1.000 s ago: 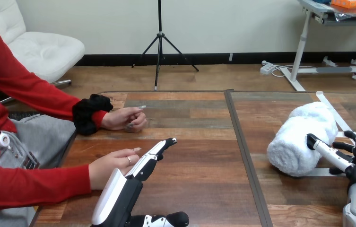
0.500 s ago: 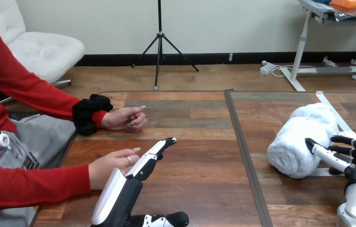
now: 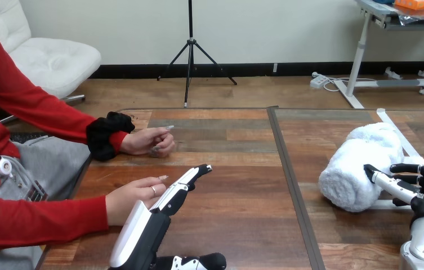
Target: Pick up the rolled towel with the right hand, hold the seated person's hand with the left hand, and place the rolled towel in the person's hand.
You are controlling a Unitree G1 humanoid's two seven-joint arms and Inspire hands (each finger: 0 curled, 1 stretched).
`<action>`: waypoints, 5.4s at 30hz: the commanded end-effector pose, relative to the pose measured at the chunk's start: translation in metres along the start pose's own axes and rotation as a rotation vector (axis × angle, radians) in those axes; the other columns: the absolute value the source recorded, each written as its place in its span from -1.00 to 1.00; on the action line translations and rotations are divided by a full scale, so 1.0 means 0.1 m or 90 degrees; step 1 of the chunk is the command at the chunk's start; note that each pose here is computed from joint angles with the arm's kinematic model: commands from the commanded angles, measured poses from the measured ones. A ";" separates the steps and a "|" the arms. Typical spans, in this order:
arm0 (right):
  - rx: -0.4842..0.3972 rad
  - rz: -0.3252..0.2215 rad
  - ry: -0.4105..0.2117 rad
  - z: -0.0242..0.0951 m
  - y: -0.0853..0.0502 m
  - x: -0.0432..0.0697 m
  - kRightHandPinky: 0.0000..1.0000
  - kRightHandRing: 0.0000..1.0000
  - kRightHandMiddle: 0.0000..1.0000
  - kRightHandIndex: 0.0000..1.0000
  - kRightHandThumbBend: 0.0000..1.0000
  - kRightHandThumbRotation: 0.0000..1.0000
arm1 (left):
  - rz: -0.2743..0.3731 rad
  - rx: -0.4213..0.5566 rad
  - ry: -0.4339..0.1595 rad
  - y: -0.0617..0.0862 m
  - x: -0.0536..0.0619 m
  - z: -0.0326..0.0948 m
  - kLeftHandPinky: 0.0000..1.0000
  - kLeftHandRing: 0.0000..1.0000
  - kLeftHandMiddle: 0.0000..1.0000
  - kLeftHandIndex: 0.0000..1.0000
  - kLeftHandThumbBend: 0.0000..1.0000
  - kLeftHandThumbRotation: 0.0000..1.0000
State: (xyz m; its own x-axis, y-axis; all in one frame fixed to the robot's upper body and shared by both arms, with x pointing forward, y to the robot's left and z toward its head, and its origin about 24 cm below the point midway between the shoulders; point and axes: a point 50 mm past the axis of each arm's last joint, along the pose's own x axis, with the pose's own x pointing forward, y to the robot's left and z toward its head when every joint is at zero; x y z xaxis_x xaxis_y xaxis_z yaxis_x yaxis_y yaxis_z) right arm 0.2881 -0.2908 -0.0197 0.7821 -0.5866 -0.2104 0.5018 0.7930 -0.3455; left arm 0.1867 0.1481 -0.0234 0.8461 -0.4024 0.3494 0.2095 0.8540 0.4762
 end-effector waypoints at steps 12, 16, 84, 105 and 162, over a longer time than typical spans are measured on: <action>0.043 0.028 -0.044 0.11 0.11 -0.02 -0.32 -0.21 -0.15 -0.19 0.86 -1.00 | 0.026 0.003 -0.050 0.07 0.19 0.06 0.70 0.82 0.83 0.79 1.00 0.62; 0.047 0.034 -0.046 0.12 0.12 -0.02 -0.34 -0.23 -0.15 -0.18 0.84 -1.00 | 0.025 0.003 -0.048 0.07 0.19 0.06 0.70 0.82 0.83 0.79 1.00 0.62; -0.035 0.115 0.033 0.62 0.11 0.28 0.18 0.40 0.54 0.94 0.81 0.32 | 0.023 0.006 -0.050 0.07 0.21 0.04 0.71 0.83 0.85 0.78 1.00 0.61; -0.082 0.158 0.054 0.92 0.09 0.38 0.42 0.83 0.97 0.99 0.93 0.47 | 0.027 0.007 -0.053 0.06 0.22 0.05 0.69 0.81 0.83 0.77 1.00 0.60; -0.748 0.210 -0.052 1.78 0.50 0.30 -0.11 0.43 0.68 0.88 1.00 0.91 | 0.046 -0.010 -0.046 0.02 0.18 0.07 0.73 0.83 0.83 0.77 1.00 0.60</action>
State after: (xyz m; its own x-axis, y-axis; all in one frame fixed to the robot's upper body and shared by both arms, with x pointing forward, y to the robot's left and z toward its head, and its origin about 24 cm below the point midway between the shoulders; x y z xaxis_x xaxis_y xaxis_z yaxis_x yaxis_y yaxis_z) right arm 0.3798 -0.2602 0.0779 0.7807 -0.3823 -0.4943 -0.3937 0.3132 -0.8642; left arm 0.1859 0.1437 -0.0241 0.8477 -0.3891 0.3606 0.2029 0.8658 0.4574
